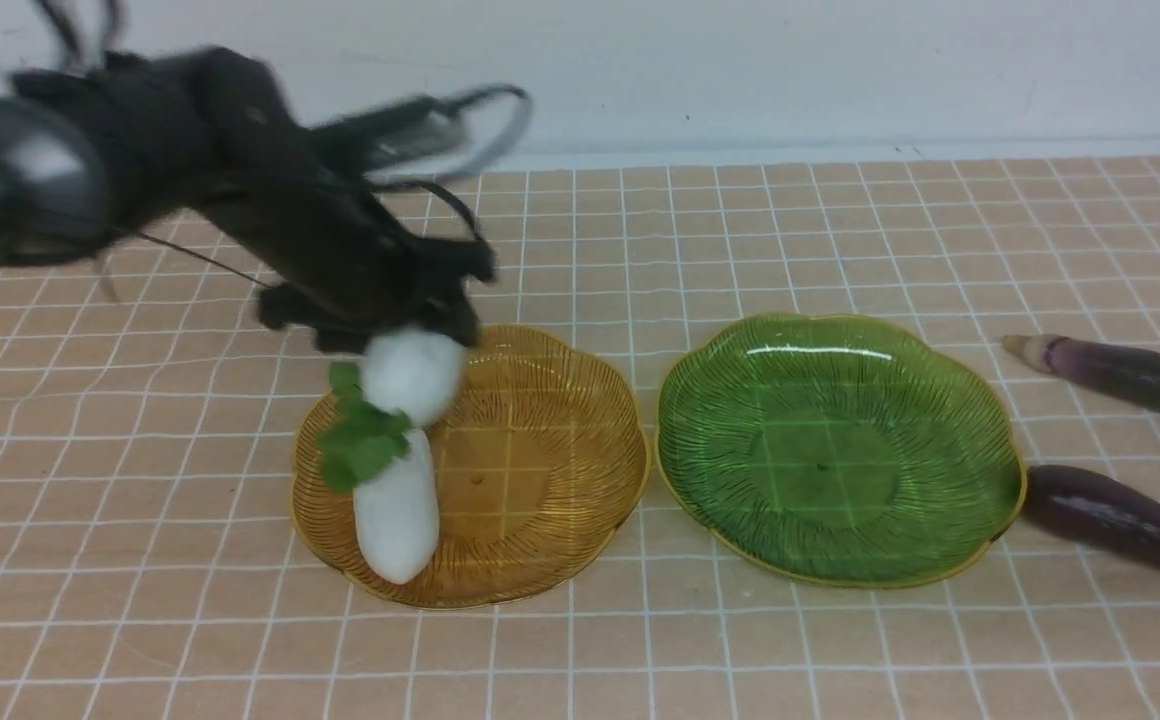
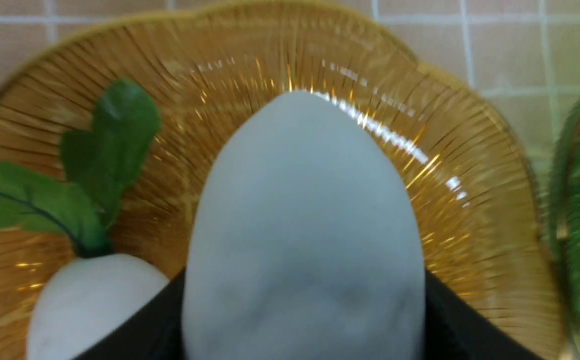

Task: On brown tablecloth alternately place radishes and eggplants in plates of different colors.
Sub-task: 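Pick up the white radish and place it in the left plate, then put the eggplants into the green plate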

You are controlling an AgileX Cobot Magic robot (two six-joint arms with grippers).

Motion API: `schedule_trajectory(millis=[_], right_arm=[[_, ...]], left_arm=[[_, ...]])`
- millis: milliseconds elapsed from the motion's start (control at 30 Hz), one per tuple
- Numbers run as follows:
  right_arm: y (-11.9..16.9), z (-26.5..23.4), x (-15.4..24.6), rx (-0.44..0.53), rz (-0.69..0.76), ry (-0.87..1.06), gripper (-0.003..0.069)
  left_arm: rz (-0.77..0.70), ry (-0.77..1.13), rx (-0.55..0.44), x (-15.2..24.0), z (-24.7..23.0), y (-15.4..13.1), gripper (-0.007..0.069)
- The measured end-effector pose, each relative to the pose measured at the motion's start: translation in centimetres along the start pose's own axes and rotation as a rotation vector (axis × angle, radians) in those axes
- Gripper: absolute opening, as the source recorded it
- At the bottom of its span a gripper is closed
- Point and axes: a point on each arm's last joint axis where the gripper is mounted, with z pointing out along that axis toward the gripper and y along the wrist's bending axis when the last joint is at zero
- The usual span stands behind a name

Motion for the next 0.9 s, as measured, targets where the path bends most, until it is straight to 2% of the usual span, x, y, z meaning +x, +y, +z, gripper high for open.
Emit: schedule_trajectory(millis=[133, 200, 267, 367, 467, 700, 900], right_arm=[[-1.5, 2.1, -2.1, 0.099, 0.003, 0.091, 0.0064], [-2.5, 4.4, -3.1, 0.148, 0.008, 0.172, 0.0141], [-3.8, 7.7, -3.9, 0.196, 0.009, 0.271, 0.0272], [-5.1, 11.1, -4.7, 0.233, -0.008, 0.367, 0.0397], [-6.0, 13.8, -5.2, 0.238, -0.046, 0.441, 0.0488], [-7.9, 18.8, -7.0, 0.228, -0.298, 0.530, 0.0556], [-8.9, 22.1, -6.9, 0.203, -0.396, 0.607, 0.0560]], left_arm=[[0.019, 0.034, -0.017, 0.5, 2.0, 0.0, 0.0466], [0.019, 0.034, -0.017, 0.5, 2.1, 0.0, 0.0558], [0.021, 0.041, -0.017, 0.6, 1.6, 0.0, 0.0622], [0.056, 0.048, -0.015, 0.6, 1.0, -0.1, 0.0638], [0.083, 0.063, -0.012, 0.8, 0.7, -0.2, 0.0630], [0.075, 0.150, -0.004, 1.6, 0.5, -0.3, 0.0565], [0.073, 0.161, -0.002, 1.7, 0.5, -0.3, 0.0519]])
